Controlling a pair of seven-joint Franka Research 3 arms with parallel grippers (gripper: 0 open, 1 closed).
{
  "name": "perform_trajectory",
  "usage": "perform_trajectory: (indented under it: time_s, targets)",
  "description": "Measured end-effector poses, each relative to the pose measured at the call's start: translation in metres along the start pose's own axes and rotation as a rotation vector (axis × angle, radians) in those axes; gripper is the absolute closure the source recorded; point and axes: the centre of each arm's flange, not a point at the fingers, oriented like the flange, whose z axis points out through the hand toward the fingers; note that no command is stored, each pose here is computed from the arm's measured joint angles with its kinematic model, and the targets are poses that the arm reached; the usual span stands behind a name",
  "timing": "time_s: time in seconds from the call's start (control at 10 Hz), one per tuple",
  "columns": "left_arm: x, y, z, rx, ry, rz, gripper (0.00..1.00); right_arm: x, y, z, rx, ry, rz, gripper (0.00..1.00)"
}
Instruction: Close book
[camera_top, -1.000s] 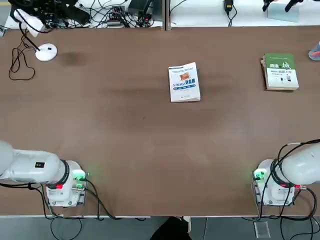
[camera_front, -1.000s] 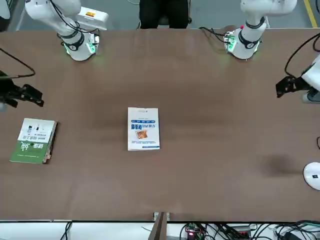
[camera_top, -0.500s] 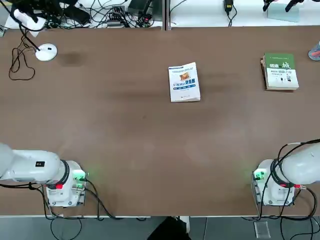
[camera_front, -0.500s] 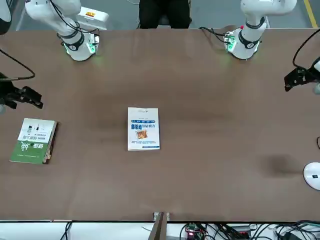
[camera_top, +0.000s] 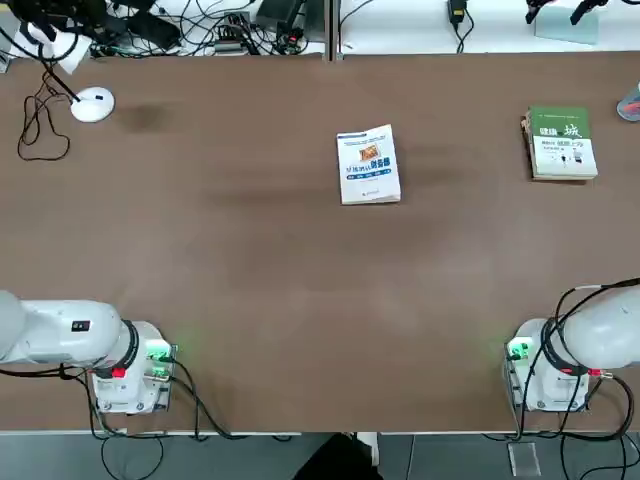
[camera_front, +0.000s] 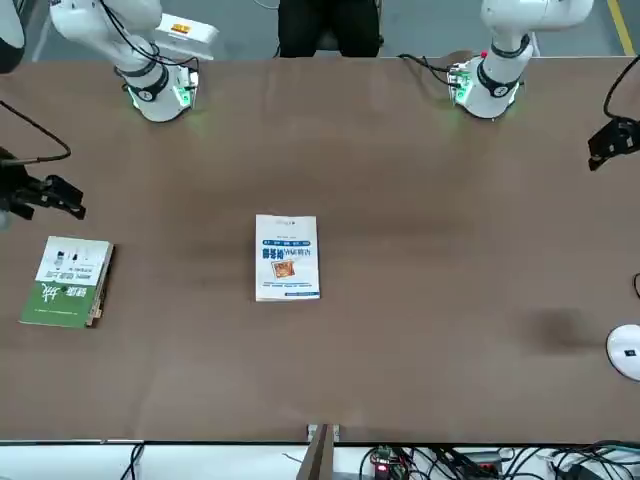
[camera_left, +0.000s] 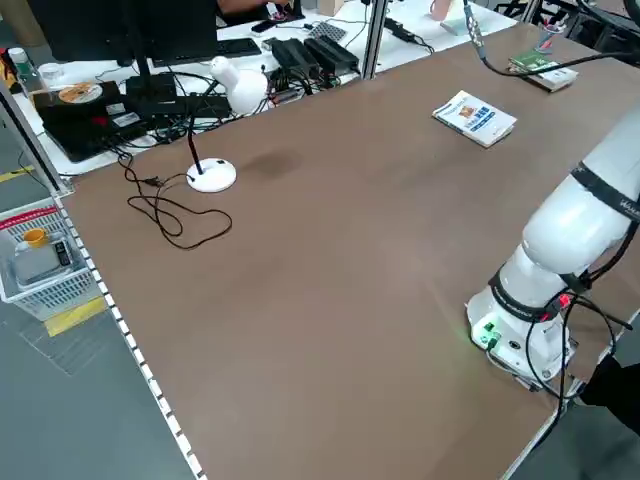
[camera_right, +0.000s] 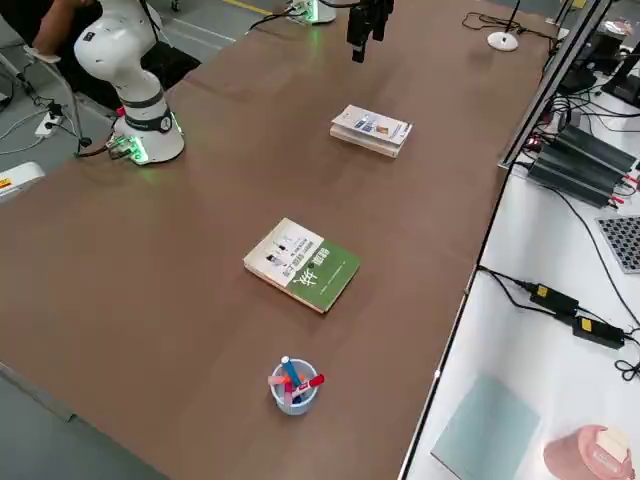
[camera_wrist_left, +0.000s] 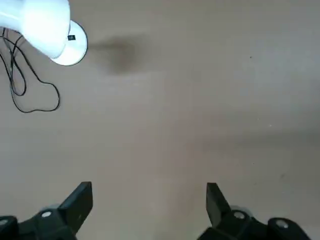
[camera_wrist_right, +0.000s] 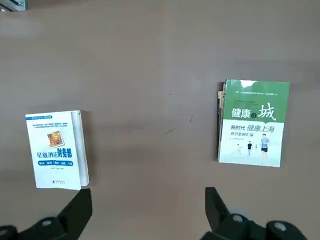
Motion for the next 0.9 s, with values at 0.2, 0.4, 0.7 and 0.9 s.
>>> perform_trajectory:
  time_s: [0.2, 0.4, 0.7, 0.9]
  targets:
    - [-0.001, -0.002, 0.003, 0.000, -0.007, 0.024, 0.00, 0.000, 0.000, 0.000, -0.002, 0.001, -0.002, 0.00]
    - [-0.002, -0.011, 0.006, 0.000, -0.013, 0.022, 0.00, 0.000, 0.000, -0.002, -0.003, 0.006, -0.003, 0.00]
    - [-0.002, -0.020, 0.007, 0.001, -0.018, 0.018, 0.00, 0.000, -0.001, -0.010, -0.001, 0.024, -0.006, 0.00]
    - [-0.004, -0.020, 0.009, 0.000, -0.037, 0.020, 0.00, 0.000, -0.002, -0.011, -0.001, 0.026, -0.007, 0.00]
